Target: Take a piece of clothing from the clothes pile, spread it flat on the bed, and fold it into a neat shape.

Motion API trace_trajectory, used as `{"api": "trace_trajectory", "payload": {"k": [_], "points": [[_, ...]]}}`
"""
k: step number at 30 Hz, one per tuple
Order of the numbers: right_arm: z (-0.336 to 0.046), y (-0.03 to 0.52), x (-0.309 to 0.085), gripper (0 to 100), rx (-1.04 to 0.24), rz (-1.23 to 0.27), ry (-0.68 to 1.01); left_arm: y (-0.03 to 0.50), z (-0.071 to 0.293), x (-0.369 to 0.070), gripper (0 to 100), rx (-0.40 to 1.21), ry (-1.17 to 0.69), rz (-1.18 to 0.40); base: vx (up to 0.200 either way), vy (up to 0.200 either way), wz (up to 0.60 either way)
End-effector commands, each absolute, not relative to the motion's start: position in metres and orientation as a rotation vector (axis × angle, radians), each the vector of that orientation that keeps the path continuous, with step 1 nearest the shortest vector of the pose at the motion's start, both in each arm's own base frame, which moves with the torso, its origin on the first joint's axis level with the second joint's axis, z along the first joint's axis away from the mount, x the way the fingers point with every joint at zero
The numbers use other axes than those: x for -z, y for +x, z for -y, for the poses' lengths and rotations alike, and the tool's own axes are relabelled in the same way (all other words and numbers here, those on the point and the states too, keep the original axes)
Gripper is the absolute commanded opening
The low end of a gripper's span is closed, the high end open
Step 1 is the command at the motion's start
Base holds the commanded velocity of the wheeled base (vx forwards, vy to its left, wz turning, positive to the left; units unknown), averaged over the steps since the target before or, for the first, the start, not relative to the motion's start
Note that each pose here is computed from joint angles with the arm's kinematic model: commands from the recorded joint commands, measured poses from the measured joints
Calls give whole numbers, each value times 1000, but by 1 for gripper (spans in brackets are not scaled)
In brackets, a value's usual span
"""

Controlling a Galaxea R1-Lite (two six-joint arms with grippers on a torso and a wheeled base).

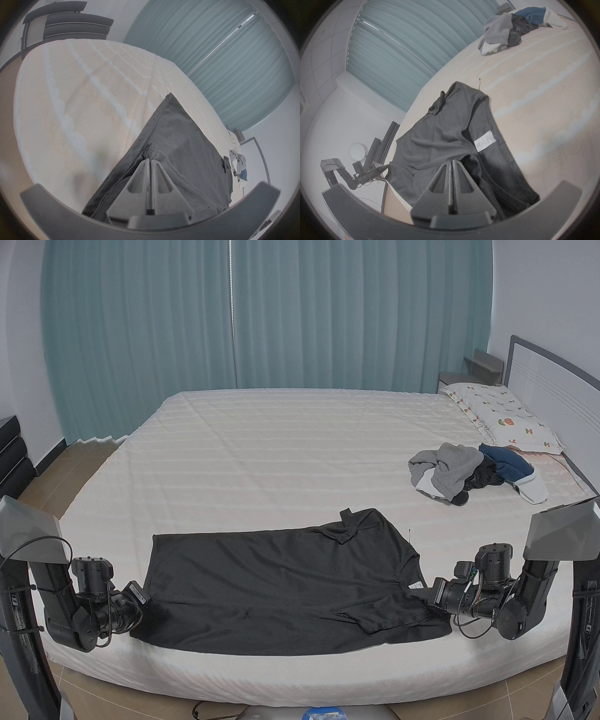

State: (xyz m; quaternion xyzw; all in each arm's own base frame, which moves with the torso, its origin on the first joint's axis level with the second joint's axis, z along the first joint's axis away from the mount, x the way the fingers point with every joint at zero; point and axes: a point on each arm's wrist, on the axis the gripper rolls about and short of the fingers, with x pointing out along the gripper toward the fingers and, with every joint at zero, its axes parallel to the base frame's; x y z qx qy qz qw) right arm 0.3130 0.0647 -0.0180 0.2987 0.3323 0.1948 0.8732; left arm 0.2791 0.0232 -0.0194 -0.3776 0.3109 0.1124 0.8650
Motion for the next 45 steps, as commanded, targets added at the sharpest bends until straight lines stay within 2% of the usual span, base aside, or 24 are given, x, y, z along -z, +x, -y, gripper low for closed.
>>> {"api": "trace_trajectory", "payload": {"k": [1, 16, 31, 40, 45], "points": [[-57, 311, 1, 0, -400, -646, 629, 278, -24, 15, 0, -232, -792, -638, 0, 0, 0], [-45, 301, -13, 0, -377, -615, 635, 271, -24, -6, 0, -264, -767, -566, 0, 0, 0], [-44, 267, -52, 0, -407, -529, 619, 258, -21, -30, 0, -222, -713, -510, 0, 0, 0], [-41, 243, -69, 0, -418, -504, 597, 243, -16, -39, 0, -188, -650, -509, 0, 0, 0], [-38, 234, -64, 0, -409, -536, 554, 233, -15, -37, 0, -170, -559, -541, 0, 0, 0]]}}
